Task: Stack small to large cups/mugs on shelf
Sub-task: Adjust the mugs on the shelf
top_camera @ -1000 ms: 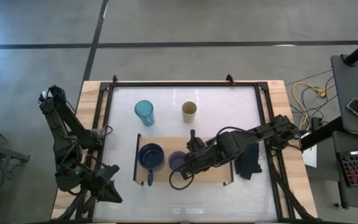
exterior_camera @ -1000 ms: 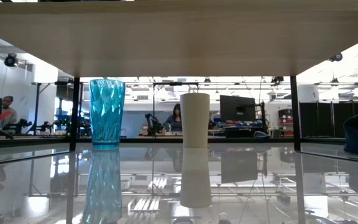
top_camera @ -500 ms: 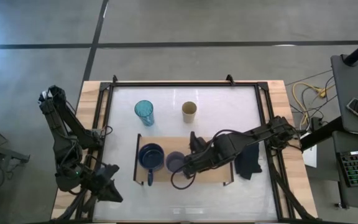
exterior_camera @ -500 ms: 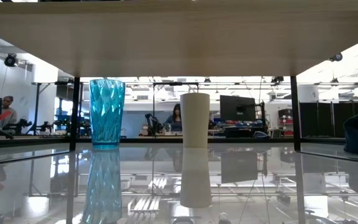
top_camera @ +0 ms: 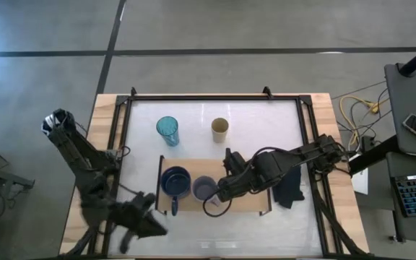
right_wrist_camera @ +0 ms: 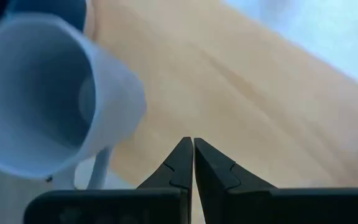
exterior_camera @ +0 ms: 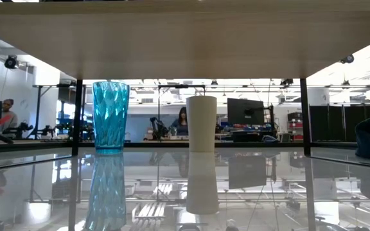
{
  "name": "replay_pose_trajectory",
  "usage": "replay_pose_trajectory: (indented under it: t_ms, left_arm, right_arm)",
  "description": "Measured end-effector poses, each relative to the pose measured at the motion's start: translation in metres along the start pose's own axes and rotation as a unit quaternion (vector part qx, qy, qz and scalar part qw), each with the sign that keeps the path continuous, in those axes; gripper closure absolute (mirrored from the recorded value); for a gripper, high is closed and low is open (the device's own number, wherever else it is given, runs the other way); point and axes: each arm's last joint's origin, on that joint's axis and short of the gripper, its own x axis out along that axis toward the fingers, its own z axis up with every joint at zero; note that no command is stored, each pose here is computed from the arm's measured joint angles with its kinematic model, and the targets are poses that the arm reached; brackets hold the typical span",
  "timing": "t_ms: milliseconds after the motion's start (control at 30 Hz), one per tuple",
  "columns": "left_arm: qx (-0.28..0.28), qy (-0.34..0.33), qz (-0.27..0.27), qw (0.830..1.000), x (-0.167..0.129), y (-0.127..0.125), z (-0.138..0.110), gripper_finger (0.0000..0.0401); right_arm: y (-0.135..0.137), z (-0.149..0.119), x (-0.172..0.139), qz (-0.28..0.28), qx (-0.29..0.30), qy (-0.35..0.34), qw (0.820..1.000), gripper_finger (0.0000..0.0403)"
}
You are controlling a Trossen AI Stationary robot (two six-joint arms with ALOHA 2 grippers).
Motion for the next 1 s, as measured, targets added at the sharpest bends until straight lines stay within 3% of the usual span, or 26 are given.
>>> replay_pose_trajectory:
  t_ms: [333,433,567,633,900,1000]
  left_arm:
    - [-0.048,0.036,0.059,0.996,0.055,0.034,0.017,0.0401]
    - [-0.018,0.085,0.105,0.991,0.062,0.035,0.026,0.0401]
    - [0.061,0.160,0.174,0.970,0.063,0.027,0.045,0.0401]
    - [0.075,0.177,0.191,0.962,0.061,0.020,0.054,0.0401]
    - [0.082,0.156,0.157,0.972,0.068,-0.006,0.073,0.0401]
    - [0.122,0.176,0.168,0.962,0.064,-0.010,0.079,0.0401]
  right_arm:
    - [-0.005,0.018,0.003,-0.017,-0.028,-0.042,0.999,0.0394]
    - [-0.006,0.021,0.003,-0.020,-0.042,-0.049,0.998,0.0394]
    - [-0.006,0.022,0.003,-0.022,-0.063,-0.052,0.996,0.0394]
    - [-0.006,0.022,0.003,-0.023,-0.068,-0.052,0.996,0.0394]
    - [-0.008,0.023,-0.001,-0.021,-0.087,-0.058,0.994,0.0394]
    - [-0.009,0.026,-0.002,-0.020,-0.084,-0.059,0.995,0.0394]
